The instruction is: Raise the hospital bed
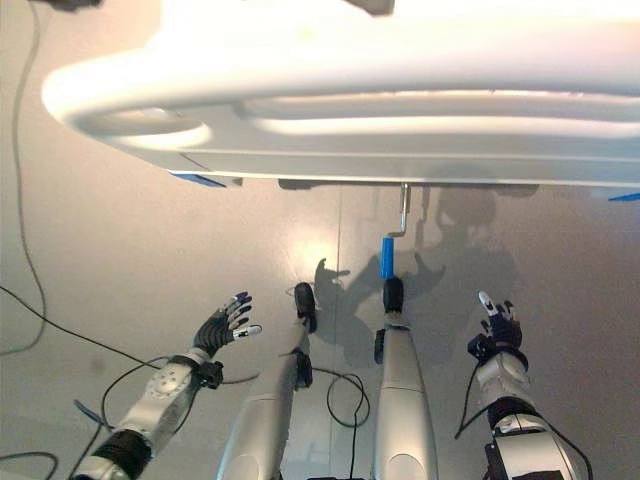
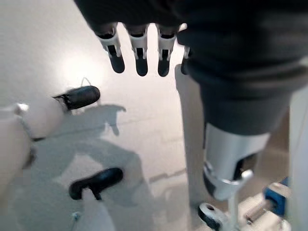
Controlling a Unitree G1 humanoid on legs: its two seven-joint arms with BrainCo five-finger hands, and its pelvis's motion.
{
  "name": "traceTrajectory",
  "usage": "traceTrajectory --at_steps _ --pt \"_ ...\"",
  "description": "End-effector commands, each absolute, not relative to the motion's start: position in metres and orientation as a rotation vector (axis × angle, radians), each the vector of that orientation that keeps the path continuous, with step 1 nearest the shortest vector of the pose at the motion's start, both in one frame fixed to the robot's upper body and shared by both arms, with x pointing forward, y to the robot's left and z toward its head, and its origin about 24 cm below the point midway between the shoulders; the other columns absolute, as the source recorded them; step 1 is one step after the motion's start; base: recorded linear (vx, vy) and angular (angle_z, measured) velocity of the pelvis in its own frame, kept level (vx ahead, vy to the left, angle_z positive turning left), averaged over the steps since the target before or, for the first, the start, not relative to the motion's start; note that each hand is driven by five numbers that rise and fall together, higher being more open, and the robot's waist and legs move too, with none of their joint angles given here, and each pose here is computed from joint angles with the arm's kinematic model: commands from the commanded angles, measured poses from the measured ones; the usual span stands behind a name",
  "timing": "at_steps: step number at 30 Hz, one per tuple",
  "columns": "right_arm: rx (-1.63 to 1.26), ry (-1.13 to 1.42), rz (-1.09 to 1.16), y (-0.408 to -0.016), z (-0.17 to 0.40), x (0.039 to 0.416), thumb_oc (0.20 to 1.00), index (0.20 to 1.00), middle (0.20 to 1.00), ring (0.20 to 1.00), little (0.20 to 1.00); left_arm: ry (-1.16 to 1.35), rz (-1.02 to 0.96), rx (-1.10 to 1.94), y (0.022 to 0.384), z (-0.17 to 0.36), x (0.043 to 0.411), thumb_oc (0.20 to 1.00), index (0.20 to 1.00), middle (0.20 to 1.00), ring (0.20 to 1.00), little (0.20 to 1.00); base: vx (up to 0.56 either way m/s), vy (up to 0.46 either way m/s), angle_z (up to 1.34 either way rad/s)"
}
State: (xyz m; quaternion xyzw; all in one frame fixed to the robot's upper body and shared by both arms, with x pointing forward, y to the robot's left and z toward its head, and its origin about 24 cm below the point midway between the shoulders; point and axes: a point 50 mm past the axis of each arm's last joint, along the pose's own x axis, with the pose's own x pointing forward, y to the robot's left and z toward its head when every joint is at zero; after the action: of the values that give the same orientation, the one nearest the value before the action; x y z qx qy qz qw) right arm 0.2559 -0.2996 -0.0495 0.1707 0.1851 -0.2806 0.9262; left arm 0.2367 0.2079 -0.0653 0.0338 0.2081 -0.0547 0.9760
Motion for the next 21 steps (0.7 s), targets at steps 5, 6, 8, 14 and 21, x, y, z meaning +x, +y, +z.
traceTrajectory --at_steps 5,6,8,14,21 --pt "0.214 0.497 -0.523 -0.302 -0.069 0.229 1.000 1.000 1.000 1.000 1.000 0.587 -0.045 0.208 0.227 -0.095 0.210 1.000 1.000 1.000 1.000 1.000 0.07 0.005 0.05" --pt "0.174 0.528 -0.485 -0.298 -0.073 0.226 1.000 1.000 1.000 1.000 1.000 0.605 -0.036 0.212 0.229 -0.098 0.205 1.000 1.000 1.000 1.000 1.000 0.10 0.000 0.03" --pt "0.127 0.604 -0.443 -0.291 -0.085 0.214 1.000 1.000 1.000 1.000 1.000 0.646 -0.036 0.220 0.229 -0.105 0.196 1.000 1.000 1.000 1.000 1.000 0.09 0.003 0.01" --pt "-0.039 0.828 -0.315 -0.271 -0.118 0.175 1.000 1.000 1.000 1.000 1.000 0.750 -0.041 0.284 0.231 -0.120 0.174 1.000 1.000 1.000 1.000 1.000 0.09 0.016 0.06" --pt "-0.185 0.985 -0.144 -0.250 -0.141 0.134 1.000 1.000 1.000 1.000 1.000 0.829 -0.002 0.298 0.237 -0.131 0.154 1.000 1.000 1.000 1.000 1.000 0.08 0.037 0.04"
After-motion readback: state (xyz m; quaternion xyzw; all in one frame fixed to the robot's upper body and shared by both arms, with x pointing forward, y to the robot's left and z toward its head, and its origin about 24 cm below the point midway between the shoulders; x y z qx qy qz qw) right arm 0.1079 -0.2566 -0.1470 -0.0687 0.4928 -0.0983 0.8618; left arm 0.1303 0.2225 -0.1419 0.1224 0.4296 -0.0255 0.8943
